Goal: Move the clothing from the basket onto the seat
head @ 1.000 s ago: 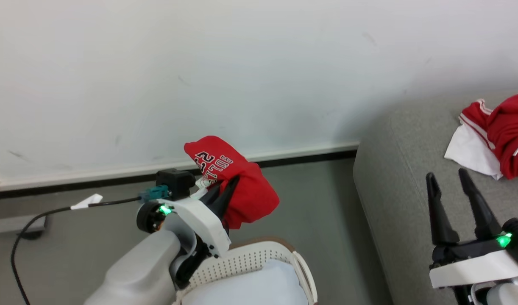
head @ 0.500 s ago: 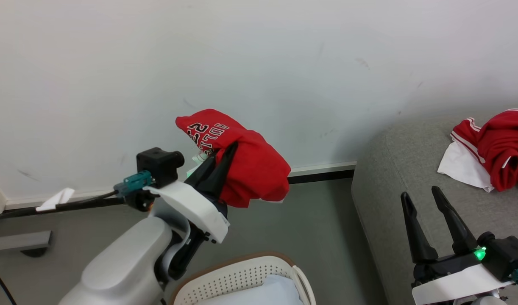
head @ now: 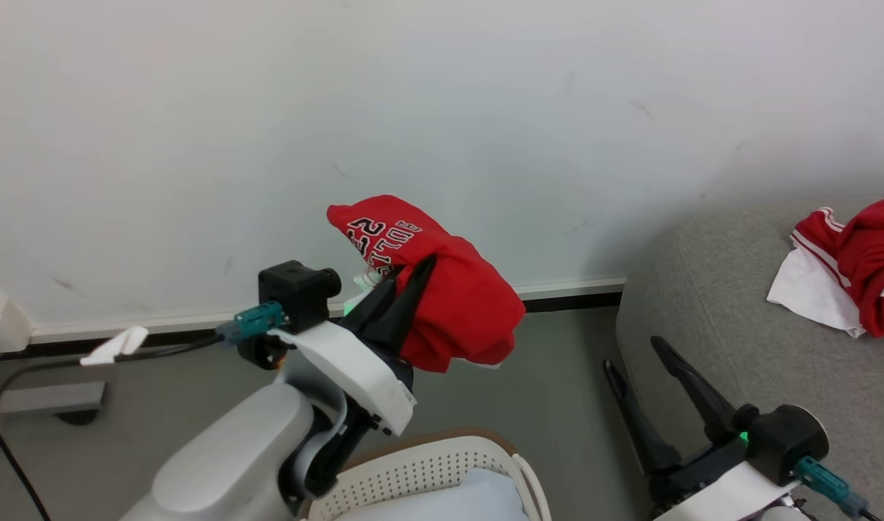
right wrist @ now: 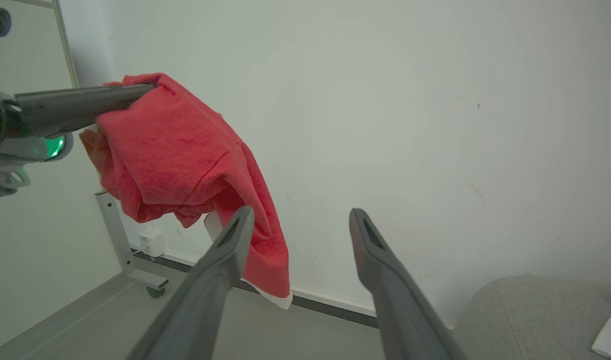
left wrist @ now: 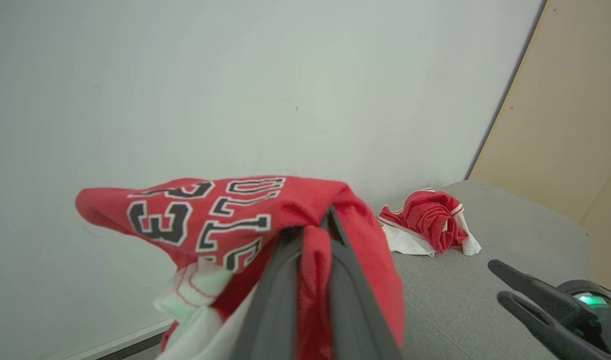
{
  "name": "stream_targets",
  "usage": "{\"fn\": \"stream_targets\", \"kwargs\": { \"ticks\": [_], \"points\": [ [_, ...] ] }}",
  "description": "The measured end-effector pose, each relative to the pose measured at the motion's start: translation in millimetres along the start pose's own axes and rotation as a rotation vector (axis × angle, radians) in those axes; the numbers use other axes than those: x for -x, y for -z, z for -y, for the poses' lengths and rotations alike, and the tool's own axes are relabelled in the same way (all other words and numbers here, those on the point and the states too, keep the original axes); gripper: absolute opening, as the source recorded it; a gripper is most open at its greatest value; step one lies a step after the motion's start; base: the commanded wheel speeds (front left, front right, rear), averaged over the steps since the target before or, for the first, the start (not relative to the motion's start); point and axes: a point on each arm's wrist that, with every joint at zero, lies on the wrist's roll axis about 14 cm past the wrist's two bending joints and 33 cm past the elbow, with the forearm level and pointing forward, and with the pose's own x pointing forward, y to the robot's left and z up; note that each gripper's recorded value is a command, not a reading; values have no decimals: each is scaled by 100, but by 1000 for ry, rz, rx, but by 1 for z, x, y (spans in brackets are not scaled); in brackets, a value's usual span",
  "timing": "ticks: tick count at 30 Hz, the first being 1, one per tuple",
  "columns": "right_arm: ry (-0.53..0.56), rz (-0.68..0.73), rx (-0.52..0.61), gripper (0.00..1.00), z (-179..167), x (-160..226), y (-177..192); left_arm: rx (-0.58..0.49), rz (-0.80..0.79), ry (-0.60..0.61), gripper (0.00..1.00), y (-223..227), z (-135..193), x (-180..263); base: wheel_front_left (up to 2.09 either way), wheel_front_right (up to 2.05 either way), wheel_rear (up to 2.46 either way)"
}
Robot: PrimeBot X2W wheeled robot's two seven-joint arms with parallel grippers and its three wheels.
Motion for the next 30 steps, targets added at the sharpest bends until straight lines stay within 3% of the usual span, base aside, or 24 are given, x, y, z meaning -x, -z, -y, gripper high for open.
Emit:
{"fn": "stream_targets", "kwargs": {
  "ticks": [8,18,29,30],
  "points": [
    [-191,-103,54,100,-46,-21,28,12,-20,32,0,4,17,11,0,0,0],
    [-342,-233,165,100,-75,-37,67,27,-72,44,0,15,30,33,0,0,0],
    [-444,-226,159,100,-113,-58,68,37,-134,32,0,29,33,50,0,0,0],
    [-451,-221,153,89,-116,-59,67,37,-137,27,0,30,31,51,0,0,0]
  ]
}}
